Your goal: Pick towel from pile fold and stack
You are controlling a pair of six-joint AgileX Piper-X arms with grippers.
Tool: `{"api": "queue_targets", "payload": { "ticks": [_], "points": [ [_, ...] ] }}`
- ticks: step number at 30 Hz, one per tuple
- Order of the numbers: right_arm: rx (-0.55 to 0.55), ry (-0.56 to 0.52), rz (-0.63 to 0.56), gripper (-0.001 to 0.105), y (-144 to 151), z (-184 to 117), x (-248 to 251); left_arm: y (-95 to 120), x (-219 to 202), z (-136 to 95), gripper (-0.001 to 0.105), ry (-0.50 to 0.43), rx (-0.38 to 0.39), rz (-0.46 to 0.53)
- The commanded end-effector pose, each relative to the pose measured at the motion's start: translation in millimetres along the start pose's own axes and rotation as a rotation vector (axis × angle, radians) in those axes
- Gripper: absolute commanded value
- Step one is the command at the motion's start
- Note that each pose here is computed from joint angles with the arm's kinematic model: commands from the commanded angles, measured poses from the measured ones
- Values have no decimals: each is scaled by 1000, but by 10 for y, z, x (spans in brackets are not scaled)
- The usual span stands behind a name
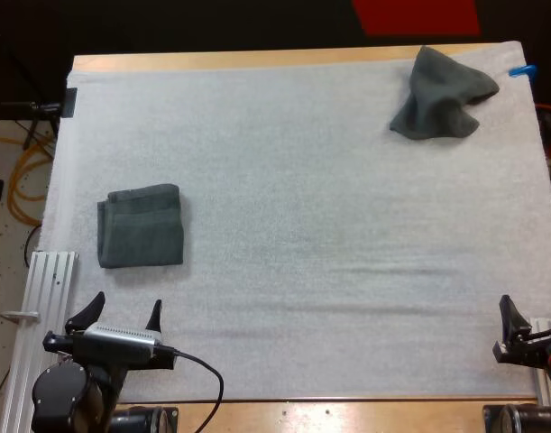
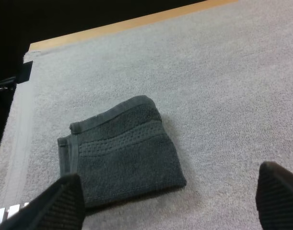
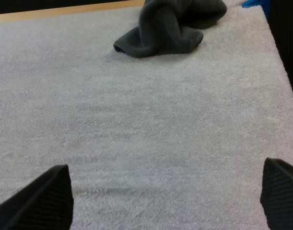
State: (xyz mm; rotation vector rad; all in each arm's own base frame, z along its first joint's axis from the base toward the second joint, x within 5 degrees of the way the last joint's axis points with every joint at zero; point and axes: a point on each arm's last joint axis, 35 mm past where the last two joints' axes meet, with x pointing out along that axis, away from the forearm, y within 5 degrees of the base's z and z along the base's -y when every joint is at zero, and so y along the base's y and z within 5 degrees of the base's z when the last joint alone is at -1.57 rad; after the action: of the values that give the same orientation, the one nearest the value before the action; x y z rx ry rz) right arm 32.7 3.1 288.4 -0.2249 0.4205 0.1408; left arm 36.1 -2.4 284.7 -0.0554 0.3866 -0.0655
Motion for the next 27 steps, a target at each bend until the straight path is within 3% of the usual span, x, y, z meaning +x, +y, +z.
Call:
{"api": "queue_targets", "payload": {
  "ticks": [1, 7, 13, 16, 22, 27],
  "points": [
    [3, -11, -10, 77, -7, 26, -19, 1, 8, 21, 71, -9, -9, 1],
    [2, -15, -4, 77, -6, 29, -19, -4, 8, 21, 71, -9, -9, -14],
    [8, -14, 68, 77, -1, 129, -67, -64, -124, 150, 71, -56, -43, -130],
    [10, -4, 85, 77, -29, 260, -93, -107, -244, 307, 71, -99, -29, -201],
    [14, -14, 212, 77, -76, 584, -84, -149, -184, 707, 71, -41, -29, -324],
    [20, -31, 360, 77, -113, 862, -18, -241, -122, 1014, 71, -2, 7, -493]
  ]
}}
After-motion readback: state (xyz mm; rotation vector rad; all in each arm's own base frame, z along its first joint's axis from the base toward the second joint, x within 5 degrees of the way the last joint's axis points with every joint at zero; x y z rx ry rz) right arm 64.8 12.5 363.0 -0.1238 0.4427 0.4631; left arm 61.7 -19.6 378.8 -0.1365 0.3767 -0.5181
